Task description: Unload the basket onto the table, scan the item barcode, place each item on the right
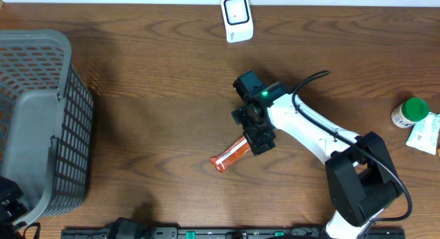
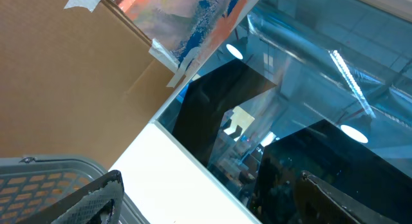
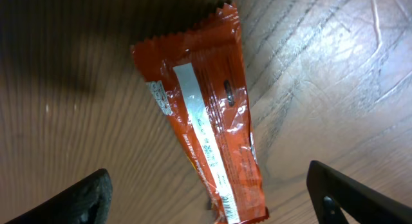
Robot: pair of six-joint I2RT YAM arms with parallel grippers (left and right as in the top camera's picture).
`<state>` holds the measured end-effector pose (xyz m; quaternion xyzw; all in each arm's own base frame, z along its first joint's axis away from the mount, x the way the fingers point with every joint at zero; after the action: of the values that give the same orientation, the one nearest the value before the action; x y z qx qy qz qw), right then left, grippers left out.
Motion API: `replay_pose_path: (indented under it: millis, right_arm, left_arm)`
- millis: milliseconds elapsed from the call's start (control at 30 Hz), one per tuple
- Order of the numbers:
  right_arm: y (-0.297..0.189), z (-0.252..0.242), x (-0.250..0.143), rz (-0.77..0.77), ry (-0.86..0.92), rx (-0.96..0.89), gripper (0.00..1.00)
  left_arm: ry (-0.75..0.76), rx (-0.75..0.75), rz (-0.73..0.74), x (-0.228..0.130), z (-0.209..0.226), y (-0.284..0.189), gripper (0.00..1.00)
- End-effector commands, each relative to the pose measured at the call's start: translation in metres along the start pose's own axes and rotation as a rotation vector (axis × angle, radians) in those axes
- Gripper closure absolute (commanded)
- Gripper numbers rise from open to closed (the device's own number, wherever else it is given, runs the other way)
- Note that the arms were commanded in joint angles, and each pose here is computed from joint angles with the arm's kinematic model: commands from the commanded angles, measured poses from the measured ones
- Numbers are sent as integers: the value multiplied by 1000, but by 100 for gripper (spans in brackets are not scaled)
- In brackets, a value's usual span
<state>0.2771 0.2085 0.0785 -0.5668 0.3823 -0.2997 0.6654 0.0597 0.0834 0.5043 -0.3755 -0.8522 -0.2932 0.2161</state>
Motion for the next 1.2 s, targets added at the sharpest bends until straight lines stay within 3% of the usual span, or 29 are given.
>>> replay_pose_path:
  millis: [0, 333, 600, 667, 767, 900, 967, 1167]
  right_arm:
    - [-4, 7, 9, 12, 85, 11, 9]
    - [11, 32, 15, 59, 54, -62, 13]
    - [37, 18, 17, 88, 50, -271, 17]
    - [37, 17, 18, 82, 49, -273, 29]
    - [37, 15, 18, 78, 52, -287, 58]
    - [38, 10, 20, 52, 49, -312, 80]
    - [38, 4, 22, 38, 52, -342, 97]
    - [41, -4, 17, 40, -5, -376, 99]
  left_arm:
    - [10, 8, -15, 4, 2, -2, 15]
    - [10, 8, -15, 4, 2, -2, 15]
    - [11, 8, -15, 4, 2, -2, 15]
    - [11, 8, -15, 4, 2, -2, 15]
    - [10, 8, -15, 4, 2, -2, 15]
    - [10, 8, -16, 4, 2, -2, 15]
    - [10, 8, -16, 4, 2, -2, 15]
    - [10, 8, -16, 4, 2, -2, 15]
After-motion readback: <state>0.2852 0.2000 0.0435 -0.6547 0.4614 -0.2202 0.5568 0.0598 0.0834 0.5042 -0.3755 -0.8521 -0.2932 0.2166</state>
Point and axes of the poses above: each gripper's point midway between its finger pads, its own y axis out along the fingers, its own z axis along the line the jaws close on, x = y × z, the point moved 4 cm from there along -y, back along the fingers, and after that the axes turned 7 degrees about -y, right-handed, at the moved point
